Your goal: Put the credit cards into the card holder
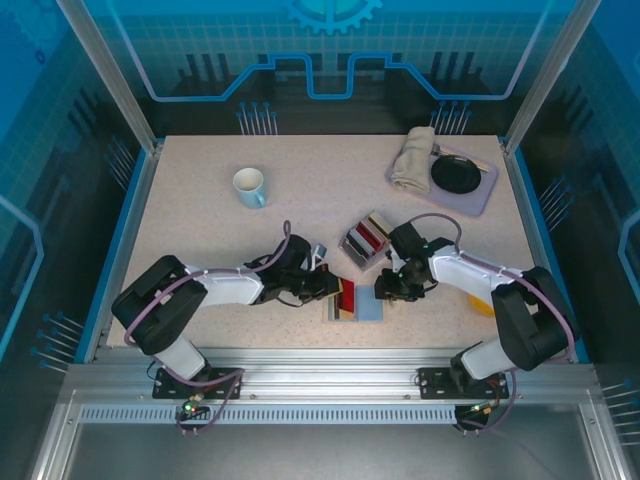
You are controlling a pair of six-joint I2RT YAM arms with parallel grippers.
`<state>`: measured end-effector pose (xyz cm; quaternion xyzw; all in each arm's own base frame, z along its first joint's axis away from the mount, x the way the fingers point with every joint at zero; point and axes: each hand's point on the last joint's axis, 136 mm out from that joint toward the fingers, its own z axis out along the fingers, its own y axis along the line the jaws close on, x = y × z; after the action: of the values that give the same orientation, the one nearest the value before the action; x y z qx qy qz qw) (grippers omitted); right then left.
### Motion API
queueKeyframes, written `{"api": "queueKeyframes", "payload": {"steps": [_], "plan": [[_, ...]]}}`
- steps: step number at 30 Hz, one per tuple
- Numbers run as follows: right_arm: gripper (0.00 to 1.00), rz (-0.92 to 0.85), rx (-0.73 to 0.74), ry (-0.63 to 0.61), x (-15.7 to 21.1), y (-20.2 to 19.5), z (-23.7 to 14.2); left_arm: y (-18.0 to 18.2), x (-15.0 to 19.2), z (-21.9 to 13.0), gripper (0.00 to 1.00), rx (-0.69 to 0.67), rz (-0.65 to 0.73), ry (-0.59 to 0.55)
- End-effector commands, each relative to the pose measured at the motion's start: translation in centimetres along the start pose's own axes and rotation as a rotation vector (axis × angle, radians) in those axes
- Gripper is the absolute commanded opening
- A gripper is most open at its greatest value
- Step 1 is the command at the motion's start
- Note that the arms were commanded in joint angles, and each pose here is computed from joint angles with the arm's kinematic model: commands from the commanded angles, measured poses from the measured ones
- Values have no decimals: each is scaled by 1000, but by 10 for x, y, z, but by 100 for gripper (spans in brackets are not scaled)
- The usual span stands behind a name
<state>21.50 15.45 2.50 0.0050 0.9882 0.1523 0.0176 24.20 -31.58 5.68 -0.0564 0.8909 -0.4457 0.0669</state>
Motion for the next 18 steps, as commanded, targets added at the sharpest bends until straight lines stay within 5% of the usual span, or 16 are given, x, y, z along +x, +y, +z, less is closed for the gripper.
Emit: {"api": "queueKeyframes", "payload": {"steps": [1,18], "plan": [[39,-5,15,23,6,-3,9,1,0,8,0,11,37,-10],[35,16,23,54,12,-11,19,22,8,28,0,-28,-11,4]]}}
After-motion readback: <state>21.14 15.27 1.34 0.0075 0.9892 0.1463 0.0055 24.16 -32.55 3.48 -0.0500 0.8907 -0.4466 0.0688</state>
